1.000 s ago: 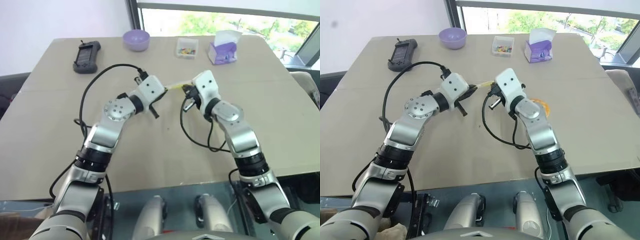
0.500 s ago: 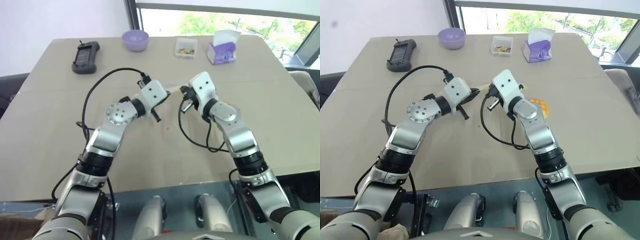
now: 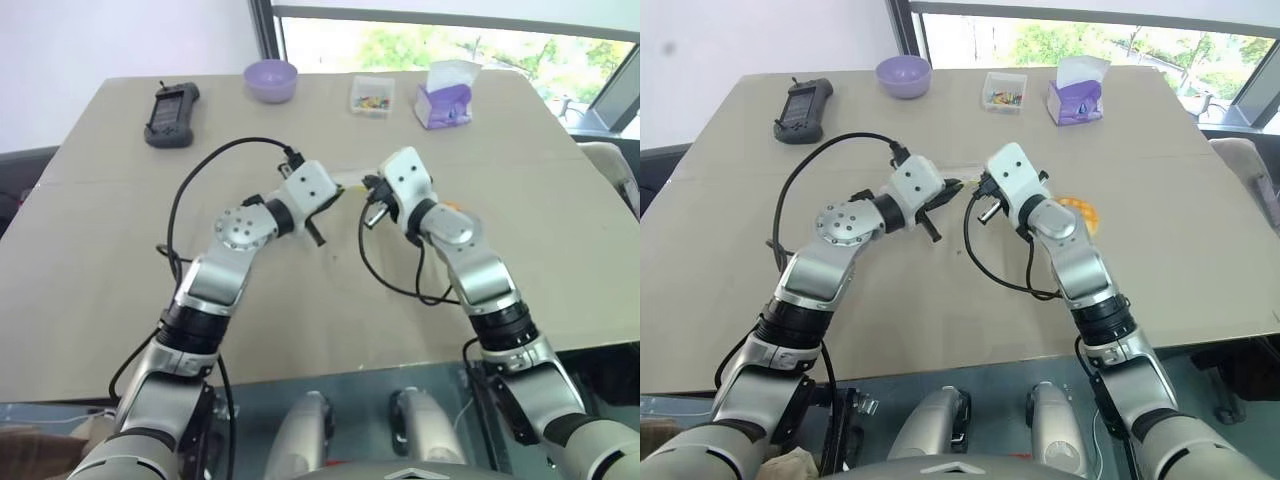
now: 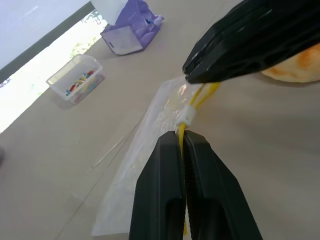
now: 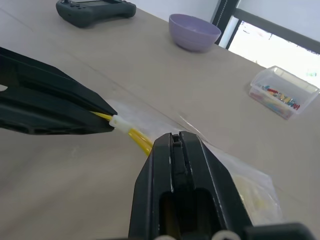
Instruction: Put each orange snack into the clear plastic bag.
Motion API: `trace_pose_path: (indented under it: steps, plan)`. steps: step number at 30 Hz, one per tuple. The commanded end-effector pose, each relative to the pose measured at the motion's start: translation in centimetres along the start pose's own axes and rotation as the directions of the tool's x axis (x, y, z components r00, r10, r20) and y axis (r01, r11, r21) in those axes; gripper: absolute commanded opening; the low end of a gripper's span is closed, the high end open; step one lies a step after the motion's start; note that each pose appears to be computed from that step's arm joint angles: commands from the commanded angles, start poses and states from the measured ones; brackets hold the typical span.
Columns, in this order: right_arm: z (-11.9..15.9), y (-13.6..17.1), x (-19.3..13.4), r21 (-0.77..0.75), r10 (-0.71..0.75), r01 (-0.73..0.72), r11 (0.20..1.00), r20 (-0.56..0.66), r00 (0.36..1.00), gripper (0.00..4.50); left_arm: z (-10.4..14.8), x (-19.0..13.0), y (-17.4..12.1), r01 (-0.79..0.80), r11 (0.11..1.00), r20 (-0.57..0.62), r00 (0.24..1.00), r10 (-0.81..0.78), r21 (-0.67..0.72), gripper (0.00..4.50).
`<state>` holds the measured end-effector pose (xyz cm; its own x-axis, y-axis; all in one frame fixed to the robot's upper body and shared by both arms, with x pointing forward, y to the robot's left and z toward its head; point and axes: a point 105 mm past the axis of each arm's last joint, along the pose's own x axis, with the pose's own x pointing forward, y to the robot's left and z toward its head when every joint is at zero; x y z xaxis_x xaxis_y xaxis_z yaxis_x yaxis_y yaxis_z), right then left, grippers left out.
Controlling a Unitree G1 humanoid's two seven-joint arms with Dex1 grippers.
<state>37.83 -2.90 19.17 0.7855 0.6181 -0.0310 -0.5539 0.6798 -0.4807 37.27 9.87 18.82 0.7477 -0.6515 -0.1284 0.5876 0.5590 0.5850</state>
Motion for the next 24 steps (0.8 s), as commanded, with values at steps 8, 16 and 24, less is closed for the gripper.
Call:
trace_pose_path:
  steps: [8,16,24]
  plan:
    - [2.5,-0.5,-0.9,-0.207,0.012,0.006,0.978,0.086,0.996,1.62,1.8,-0.4,0.7,-0.016,0.999,0.056,0.998,0.014,0.042,0.0]
    - [2.0,-0.9,-0.6,-0.272,-0.008,0.028,0.962,0.076,0.997,2.52,2.0,-0.5,0.6,-0.016,0.998,0.062,0.998,0.012,0.065,0.0]
    - [2.0,-1.2,-0.5,-0.275,-0.022,0.042,0.96,0.075,0.997,2.52,1.6,-0.7,-0.2,0.002,0.993,0.054,0.999,-0.008,0.115,0.0]
